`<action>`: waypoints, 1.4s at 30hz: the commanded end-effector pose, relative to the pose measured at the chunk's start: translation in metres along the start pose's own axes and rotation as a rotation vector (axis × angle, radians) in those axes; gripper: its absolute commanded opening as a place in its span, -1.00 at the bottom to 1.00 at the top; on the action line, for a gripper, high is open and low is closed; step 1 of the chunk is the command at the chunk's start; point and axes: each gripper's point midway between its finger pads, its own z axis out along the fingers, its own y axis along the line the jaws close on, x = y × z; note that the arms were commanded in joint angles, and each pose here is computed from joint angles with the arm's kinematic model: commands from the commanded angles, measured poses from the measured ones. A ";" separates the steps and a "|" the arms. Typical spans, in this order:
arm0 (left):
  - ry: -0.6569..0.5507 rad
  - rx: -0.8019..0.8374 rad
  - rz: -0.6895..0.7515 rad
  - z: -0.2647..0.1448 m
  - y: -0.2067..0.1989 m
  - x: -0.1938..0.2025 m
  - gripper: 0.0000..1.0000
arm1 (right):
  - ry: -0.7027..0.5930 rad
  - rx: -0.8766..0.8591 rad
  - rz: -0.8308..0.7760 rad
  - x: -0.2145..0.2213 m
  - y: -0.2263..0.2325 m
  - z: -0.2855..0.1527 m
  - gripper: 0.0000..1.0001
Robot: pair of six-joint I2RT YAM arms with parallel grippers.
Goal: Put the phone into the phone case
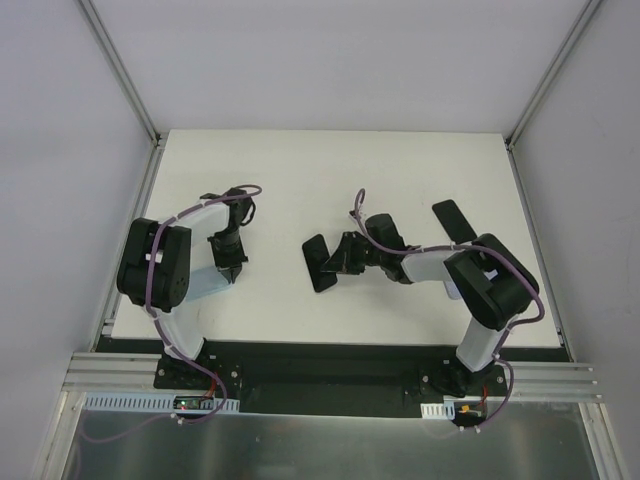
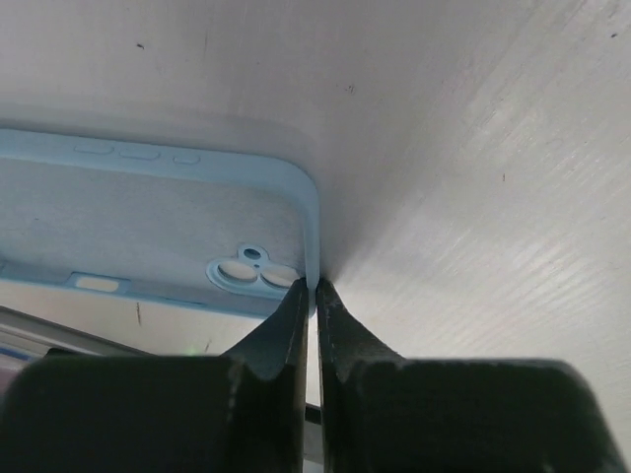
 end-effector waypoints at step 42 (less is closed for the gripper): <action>-0.127 0.302 0.027 -0.061 -0.057 -0.074 -1.00 | -0.336 0.265 -0.167 -0.030 0.029 -0.164 -0.81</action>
